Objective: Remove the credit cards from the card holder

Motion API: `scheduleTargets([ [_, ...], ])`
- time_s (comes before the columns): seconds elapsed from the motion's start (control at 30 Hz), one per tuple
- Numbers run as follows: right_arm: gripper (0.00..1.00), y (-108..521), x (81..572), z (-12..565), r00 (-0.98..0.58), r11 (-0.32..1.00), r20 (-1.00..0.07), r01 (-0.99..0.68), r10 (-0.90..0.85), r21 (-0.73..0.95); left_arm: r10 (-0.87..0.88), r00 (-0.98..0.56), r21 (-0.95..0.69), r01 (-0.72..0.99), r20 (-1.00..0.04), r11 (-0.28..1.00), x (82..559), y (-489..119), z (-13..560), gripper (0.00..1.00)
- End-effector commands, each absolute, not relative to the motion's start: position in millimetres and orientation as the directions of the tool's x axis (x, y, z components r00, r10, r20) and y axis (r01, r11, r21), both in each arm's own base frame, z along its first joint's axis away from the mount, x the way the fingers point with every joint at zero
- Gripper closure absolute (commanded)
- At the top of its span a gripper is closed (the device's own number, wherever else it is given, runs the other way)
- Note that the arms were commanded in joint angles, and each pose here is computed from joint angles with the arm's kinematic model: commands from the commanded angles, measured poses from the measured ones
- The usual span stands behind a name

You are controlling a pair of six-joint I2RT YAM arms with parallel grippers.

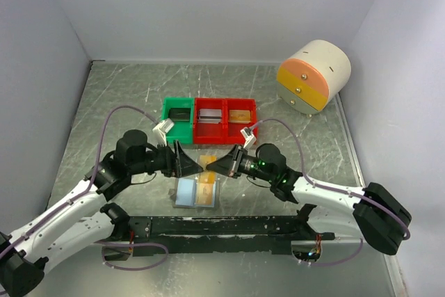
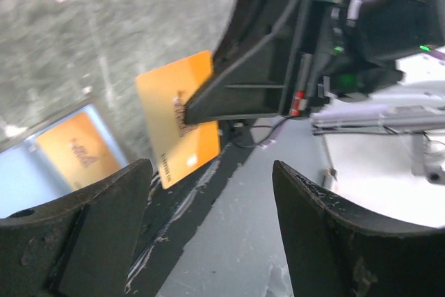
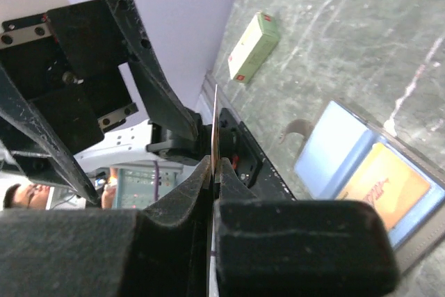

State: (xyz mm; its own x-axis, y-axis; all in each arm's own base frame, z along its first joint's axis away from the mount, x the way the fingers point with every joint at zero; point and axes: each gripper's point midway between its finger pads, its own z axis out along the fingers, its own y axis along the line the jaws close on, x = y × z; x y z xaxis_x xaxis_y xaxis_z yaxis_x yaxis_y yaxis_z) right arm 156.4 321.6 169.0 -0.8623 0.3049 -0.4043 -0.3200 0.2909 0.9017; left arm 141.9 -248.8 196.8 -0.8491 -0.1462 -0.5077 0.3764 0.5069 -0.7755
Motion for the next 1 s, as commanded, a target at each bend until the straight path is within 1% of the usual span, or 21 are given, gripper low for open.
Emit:
scheduleTargets([
  [0.0, 1.00, 322.3, 143.2, 216.0, -0.846, 0.119, -0.451, -0.435, 0.284, 0.892, -0.064, -0.827, -0.808, 0.524, -0.558, 0.267, 123.4, -262.5, 232.7, 0.20],
  [0.1, 1.00, 320.8, 142.3, 229.1, -0.835, 0.102, -0.466, -0.457, 0.294, 0.883, -0.057, -0.834, -0.811, 0.514, -0.548, 0.281, 127.9, -259.0, 227.4, 0.21],
  [0.23, 1.00, 318.8, 145.1, 235.7, -0.821, 0.137, -0.489, -0.470, 0.296, 0.872, -0.070, -0.832, -0.808, 0.511, -0.551, 0.295, 132.0, -255.9, 228.8, 0.24],
  [0.3, 1.00, 318.8, 144.0, 240.3, -0.818, 0.126, -0.493, -0.479, 0.296, 0.869, -0.069, -0.836, -0.818, 0.509, -0.544, 0.268, 130.0, -257.6, 231.2, 0.25],
  [0.37, 1.00, 319.8, 142.1, 245.7, -0.819, 0.105, -0.494, -0.486, 0.293, 0.868, -0.063, -0.843, -0.832, 0.510, -0.534, 0.217, 125.4, -260.7, 234.9, 0.29],
  [0.5, 1.00, 323.4, 140.7, 253.4, -0.819, 0.079, -0.498, -0.498, 0.285, 0.864, -0.033, -0.839, -0.836, 0.537, -0.543, 0.111, 113.4, -264.3, 248.3, 0.42],
  [0.57, 1.00, 324.7, 140.4, 256.2, -0.818, 0.066, -0.501, -0.504, 0.283, 0.861, -0.030, -0.830, -0.828, 0.552, -0.557, 0.096, 111.2, -263.8, 253.1, 0.47],
  [0.6, 1.00, 325.3, 139.3, 258.0, -0.818, 0.056, -0.502, -0.508, 0.281, 0.859, -0.030, -0.825, -0.823, 0.560, -0.565, 0.093, 110.7, -263.4, 254.9, 0.51],
  [0.83, 1.00, 326.8, 129.0, 277.0, -0.810, -0.026, -0.525, -0.550, 0.260, 0.835, -0.033, -0.815, -0.815, 0.577, -0.579, 0.058, 106.7, -263.0, 263.4, 0.90],
  [0.87, 0.99, 326.5, 127.0, 280.4, -0.808, -0.037, -0.530, -0.556, 0.257, 0.830, -0.034, -0.812, -0.813, 0.580, -0.582, 0.055, 106.5, -263.1, 265.4, 0.93],
  [0.97, 0.92, 325.2, 122.1, 286.3, -0.804, -0.054, -0.543, -0.570, 0.242, 0.820, -0.044, -0.798, -0.799, 0.599, -0.601, 0.051, 107.2, -262.7, 274.6, 0.93],
])
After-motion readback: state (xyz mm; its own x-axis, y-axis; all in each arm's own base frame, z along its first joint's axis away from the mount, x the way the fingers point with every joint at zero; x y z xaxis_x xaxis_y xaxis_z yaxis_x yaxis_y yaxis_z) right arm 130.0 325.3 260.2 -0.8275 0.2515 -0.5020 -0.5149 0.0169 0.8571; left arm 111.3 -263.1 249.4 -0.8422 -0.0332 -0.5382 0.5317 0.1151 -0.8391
